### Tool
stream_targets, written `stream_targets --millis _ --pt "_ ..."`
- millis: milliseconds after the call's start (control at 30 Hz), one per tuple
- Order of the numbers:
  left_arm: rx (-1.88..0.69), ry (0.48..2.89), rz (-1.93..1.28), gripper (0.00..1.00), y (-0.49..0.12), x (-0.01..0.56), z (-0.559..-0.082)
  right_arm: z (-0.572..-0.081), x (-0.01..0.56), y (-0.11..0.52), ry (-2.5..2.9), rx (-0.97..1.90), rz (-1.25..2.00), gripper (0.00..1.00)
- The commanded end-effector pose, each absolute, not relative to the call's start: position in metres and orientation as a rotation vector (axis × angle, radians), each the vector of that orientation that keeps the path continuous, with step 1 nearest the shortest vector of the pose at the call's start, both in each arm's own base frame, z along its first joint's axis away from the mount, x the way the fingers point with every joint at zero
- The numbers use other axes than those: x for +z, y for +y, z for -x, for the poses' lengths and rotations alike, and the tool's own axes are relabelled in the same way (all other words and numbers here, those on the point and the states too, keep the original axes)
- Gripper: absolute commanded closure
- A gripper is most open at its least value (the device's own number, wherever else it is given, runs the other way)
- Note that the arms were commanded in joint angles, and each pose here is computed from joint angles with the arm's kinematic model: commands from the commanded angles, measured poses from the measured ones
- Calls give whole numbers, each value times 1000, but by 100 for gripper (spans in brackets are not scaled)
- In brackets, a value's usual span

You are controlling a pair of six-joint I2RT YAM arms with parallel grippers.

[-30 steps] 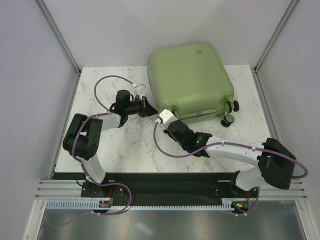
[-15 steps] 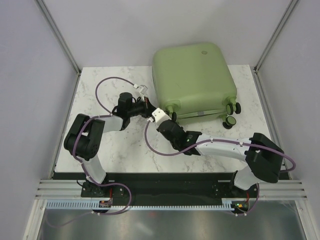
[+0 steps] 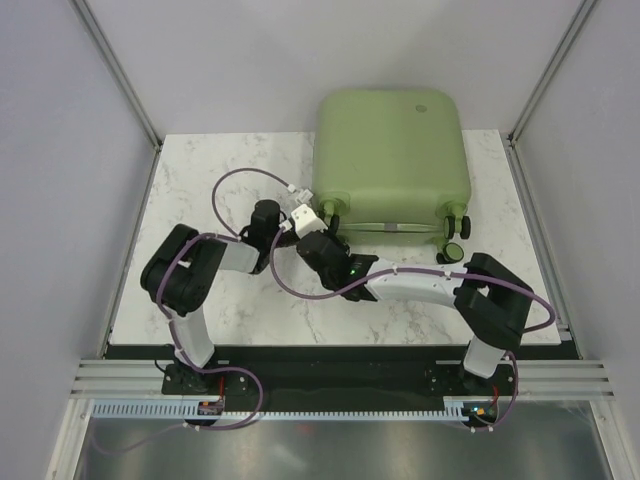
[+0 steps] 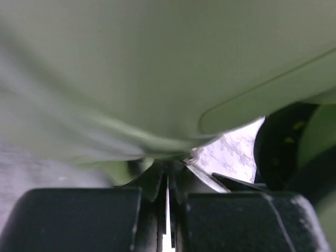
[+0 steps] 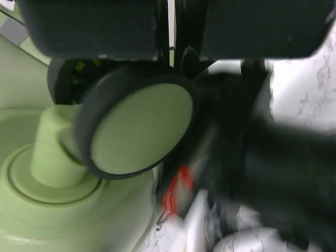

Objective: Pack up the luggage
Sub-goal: Zip the luggage at the center of the board.

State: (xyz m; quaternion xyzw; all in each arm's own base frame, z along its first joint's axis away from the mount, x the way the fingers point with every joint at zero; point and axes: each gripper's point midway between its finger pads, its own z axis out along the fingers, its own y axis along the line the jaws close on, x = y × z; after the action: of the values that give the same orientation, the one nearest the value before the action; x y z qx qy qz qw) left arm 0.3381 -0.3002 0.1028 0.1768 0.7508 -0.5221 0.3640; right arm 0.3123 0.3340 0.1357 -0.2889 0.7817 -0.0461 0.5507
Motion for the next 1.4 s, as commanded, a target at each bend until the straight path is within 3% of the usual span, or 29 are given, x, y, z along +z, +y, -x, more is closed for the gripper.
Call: stream_targets --millis 0,200,433,600,767,833,967,1000,1367 --pt "-1590 1680 -716 98 -350 156 -287 -253 227 483 1576 651 746 100" --pt "-1580 1698 -683 98 -346 152 -288 -259 223 493 1570 628 762 100" --pt "-1509 1777 -479 98 -314 159 -311 -270 226 462 1620 533 719 100" --pt "-1444 1834 -357 79 -287 164 -324 -280 224 427 1682 494 641 100" --pt "-1390 1894 -362 73 -280 153 -318 -293 220 393 1733 464 577 100" --pt "-1333 1919 -349 63 -274 146 -319 -295 219 386 1738 461 573 100" --pt "-1229 1993 -286 58 -264 130 -326 -299 222 382 1734 463 576 100" --pt "-1213 2007 -264 52 -261 126 -326 -299 223 382 1732 465 577 100" --pt "-1193 2130 -217 42 -276 87 -314 -294 217 377 1752 479 600 100"
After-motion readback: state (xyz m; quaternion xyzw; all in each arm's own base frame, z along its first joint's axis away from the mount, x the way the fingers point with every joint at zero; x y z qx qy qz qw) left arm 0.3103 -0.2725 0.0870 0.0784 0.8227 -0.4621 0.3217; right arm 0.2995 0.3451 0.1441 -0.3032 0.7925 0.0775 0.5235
